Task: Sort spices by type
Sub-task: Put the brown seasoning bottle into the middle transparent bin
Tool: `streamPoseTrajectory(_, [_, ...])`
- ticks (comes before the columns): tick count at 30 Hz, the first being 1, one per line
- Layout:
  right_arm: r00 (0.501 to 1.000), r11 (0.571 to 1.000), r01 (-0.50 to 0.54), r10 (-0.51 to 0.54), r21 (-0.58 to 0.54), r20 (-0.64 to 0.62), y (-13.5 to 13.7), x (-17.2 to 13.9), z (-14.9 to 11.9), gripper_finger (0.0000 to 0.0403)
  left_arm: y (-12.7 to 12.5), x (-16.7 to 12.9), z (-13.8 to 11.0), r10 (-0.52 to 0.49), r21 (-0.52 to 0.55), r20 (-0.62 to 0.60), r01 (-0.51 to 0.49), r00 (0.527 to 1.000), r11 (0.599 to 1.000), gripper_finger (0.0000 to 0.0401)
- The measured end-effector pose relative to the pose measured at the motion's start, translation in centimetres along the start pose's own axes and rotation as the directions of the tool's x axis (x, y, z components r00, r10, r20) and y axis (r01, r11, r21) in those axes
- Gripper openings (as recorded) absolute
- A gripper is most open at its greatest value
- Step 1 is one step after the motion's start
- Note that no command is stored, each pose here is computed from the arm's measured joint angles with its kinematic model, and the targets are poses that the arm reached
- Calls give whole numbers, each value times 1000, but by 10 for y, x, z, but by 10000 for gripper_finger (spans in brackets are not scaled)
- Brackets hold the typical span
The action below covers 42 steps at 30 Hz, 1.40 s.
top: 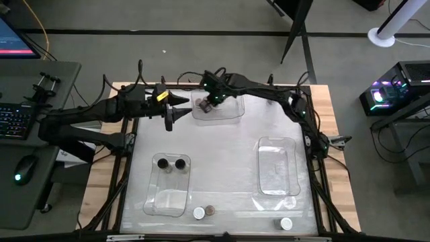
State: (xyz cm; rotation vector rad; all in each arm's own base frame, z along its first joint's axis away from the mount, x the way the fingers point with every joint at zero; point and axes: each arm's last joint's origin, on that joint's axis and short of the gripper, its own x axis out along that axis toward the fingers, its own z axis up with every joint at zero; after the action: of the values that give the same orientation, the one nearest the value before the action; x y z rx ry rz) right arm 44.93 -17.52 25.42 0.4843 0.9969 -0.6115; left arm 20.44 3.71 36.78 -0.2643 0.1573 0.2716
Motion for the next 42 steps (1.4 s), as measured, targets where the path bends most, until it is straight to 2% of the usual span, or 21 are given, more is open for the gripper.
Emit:
streamPoseTrajectory(4, [984,991,32,-53,-127,-171,5,-31,-30,0,-1,-5,2,-36,6,7,36,999,999,218])
streamPoseTrajectory(8, [974,984,16,-56,-179,-221,20,-66,-81,0,-1,-11,4,-45,46,24,44,999,998,218])
streamPoseTrajectory(12, [974,999,16,-27,-52,-226,15,-99,-144,0,-1,-16,7,-45,91,46,41,998,995,218])
streamPoseTrajectory(15, [975,991,-75,96,111,-201,12,-123,-182,0,-1,-18,8,-33,152,56,24,998,988,218])
streamPoseTrajectory(19, [960,932,-260,277,253,-35,18,-147,-205,0,1,-16,8,-21,222,55,9,998,975,218])
streamPoseTrajectory(22, [905,868,-425,412,255,105,31,-154,-204,0,4,-12,7,-19,242,37,10,999,970,218])
streamPoseTrajectory(26, [830,823,-553,530,128,175,56,-150,-192,0,7,-3,4,-12,266,11,9,1000,964,218])
streamPoseTrajectory(29, [815,821,-569,557,38,162,77,-140,-176,1,8,2,2,-2,263,-6,3,1000,965,218])
streamPoseTrajectory(31, [801,811,-580,586,-81,125,94,-136,-164,9,8,3,1,3,247,-10,-1,1000,969,218])
streamPoseTrajectory(34, [793,767,-580,609,-275,23,118,-123,-150,43,9,4,0,7,194,-15,-4,1000,981,218])
streamPoseTrajectory(36, [794,713,-571,605,-407,-55,133,-114,-145,78,9,4,0,9,123,-20,-6,1000,992,218])
streamPoseTrajectory(38, [797,640,-564,587,-522,-141,149,-105,-145,118,8,4,-1,8,19,-24,-8,1000,1000,218])
streamPoseTrajectory(42, [818,492,-539,500,-684,-284,179,-90,-159,199,4,4,-3,-8,-154,-41,1,999,988,218])
